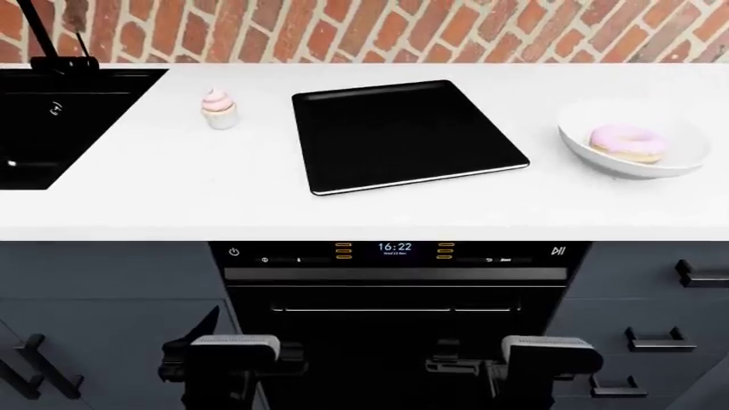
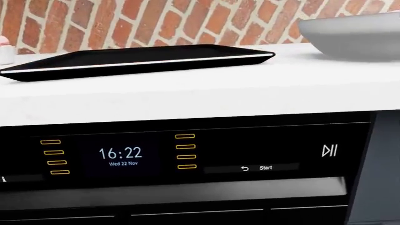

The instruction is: Pick up the bowl with donut and place it on the tray. Pick up the cupcake and place it on the tray.

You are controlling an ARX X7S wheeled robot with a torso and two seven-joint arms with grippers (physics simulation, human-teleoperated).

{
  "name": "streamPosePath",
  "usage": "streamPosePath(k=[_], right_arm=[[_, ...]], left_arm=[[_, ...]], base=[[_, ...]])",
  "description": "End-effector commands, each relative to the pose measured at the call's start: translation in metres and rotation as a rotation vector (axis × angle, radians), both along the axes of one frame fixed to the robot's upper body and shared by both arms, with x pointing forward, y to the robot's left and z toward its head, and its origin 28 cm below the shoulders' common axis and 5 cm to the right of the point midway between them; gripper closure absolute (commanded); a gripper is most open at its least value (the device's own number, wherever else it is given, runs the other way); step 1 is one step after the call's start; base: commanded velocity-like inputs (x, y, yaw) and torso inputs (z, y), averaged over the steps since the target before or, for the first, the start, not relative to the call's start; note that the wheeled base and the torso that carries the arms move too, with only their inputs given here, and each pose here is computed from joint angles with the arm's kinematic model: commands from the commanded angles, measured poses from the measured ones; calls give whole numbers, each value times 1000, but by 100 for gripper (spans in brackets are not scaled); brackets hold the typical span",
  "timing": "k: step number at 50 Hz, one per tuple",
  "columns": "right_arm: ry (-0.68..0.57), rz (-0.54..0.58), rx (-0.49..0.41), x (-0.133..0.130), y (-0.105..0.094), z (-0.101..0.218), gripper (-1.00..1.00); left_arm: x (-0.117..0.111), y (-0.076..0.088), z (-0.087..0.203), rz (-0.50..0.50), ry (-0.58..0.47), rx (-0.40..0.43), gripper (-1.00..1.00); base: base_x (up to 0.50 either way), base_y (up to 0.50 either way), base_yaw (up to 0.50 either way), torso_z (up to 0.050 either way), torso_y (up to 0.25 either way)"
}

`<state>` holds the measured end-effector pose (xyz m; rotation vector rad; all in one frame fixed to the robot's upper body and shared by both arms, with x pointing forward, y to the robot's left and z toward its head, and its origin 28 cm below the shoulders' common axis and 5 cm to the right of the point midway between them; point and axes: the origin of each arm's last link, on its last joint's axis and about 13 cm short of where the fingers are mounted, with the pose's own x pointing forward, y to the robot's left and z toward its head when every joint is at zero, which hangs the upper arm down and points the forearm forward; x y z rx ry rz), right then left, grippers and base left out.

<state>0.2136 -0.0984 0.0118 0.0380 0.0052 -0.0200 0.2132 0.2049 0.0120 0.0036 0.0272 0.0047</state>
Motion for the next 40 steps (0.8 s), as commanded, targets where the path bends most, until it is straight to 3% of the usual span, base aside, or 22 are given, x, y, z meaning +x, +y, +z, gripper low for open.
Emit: streamPosePath(k=[1,5,10,15,18,28,40], right_arm=[[38,14,30,0,-2,6,-100],[31,24,70,-17,-12,59,-100],[-15,54,93,-43,-25,148,-100],[-74,-38,4,-54,-38,206,-100],[-93,-11,-26,-62,-41,230,-100],[-172,-85,-92,-73,-50,275,-100],[-184,-119,-113,-80,-53,282,-100]], left_arm=[[-1,1,9,-29,45,-11,-100],[-8,10,60,-176,5,71,-100],[-4,23,155,-334,-112,200,-100],[4,30,218,-362,-199,236,-100],[7,36,244,-333,-236,224,-100],[6,46,284,-248,-321,160,-100],[4,47,296,-217,-349,142,-100]], base=[[0,0,0,0,0],[0,0,0,0,0],[0,0,0,0,0],[0,0,0,0,0],[0,0,0,0,0],[0,0,0,0,0],[0,0,0,0,0]])
